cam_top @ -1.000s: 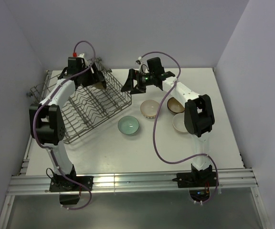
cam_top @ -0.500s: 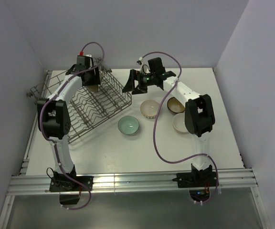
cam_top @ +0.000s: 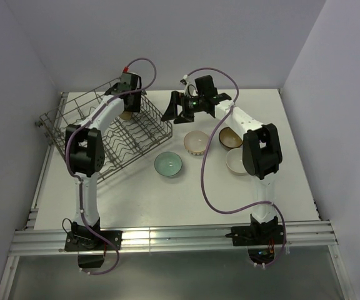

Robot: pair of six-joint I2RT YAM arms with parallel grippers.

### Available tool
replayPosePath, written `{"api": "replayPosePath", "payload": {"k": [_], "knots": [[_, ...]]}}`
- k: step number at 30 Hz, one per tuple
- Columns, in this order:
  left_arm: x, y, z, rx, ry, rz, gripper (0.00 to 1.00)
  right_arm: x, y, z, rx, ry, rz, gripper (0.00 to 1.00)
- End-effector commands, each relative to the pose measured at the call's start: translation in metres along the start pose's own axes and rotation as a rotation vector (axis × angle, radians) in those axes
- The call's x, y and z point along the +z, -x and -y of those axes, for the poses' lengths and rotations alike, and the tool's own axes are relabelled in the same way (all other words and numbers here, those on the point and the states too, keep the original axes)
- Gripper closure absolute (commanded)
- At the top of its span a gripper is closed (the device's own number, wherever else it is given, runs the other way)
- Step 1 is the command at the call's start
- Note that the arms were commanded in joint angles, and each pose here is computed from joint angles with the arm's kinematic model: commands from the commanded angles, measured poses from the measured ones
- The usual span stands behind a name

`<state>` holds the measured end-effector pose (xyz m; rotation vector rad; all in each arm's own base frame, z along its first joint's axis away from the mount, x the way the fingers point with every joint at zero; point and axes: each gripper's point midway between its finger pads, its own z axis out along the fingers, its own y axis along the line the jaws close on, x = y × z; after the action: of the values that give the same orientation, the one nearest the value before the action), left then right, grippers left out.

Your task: Load the bowls into the dish rack

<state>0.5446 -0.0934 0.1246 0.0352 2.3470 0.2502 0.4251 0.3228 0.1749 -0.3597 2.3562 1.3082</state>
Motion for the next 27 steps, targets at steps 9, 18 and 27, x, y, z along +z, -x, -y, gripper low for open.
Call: {"api": "replayPosePath", "payload": {"k": [9,18,27], "knots": [[-0.002,0.026,-0.009,0.094,0.131,0.072,1.00,-0.030,0.021,-0.014,-0.060,0.002,0.075,0.01],[0.012,0.015,0.008,0.137,0.107,0.035,0.99,-0.042,0.025,-0.007,-0.054,-0.011,0.091,0.01],[0.028,0.004,0.013,0.161,0.121,0.006,0.91,-0.044,0.022,-0.003,-0.053,-0.019,0.089,0.01]]}}
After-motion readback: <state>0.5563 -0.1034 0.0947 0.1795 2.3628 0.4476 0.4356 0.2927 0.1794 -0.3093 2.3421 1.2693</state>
